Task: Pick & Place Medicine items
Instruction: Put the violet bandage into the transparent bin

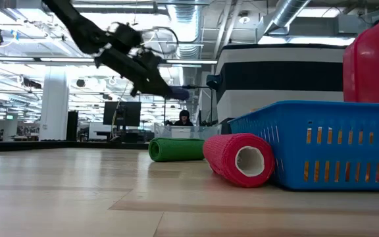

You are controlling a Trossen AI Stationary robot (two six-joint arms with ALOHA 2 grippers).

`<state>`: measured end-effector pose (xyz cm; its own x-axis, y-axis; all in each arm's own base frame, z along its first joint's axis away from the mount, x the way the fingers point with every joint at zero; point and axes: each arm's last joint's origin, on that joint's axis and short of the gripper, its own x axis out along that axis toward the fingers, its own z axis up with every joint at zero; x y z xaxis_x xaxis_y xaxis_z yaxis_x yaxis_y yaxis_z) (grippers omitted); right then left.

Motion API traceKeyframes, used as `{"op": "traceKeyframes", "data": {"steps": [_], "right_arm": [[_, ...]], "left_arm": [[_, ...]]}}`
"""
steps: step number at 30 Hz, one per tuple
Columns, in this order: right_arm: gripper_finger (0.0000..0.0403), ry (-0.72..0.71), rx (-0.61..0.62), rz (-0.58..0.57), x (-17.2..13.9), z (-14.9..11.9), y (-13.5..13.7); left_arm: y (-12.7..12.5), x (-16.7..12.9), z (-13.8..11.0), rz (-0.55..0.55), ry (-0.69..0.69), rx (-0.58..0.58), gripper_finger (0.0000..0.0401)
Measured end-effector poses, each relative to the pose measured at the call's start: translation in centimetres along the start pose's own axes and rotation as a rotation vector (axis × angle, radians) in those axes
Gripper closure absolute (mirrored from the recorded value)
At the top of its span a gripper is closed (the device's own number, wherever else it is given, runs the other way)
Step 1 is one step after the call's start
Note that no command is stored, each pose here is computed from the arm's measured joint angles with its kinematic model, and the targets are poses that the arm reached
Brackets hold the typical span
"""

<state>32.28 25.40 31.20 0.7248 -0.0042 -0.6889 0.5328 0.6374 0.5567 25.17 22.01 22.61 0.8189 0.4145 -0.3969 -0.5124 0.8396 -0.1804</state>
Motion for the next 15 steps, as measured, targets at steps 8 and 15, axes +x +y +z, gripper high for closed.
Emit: {"op": "traceKeyframes", "data": {"steps": [8,15], "right_arm": [[0.0184,0.018,-0.002,0.004,-0.1,-0.2,0.0],[0.0184,0.022,-0.01,0.009,-0.3,-0.5,0.1]], "left_arm": [[0.6,4.4,-0.2,-0.155,0.116,-0.002,0.0278],[1.3,6.0,-1.7,-0.16,0.197,0.0,0.0278]]}}
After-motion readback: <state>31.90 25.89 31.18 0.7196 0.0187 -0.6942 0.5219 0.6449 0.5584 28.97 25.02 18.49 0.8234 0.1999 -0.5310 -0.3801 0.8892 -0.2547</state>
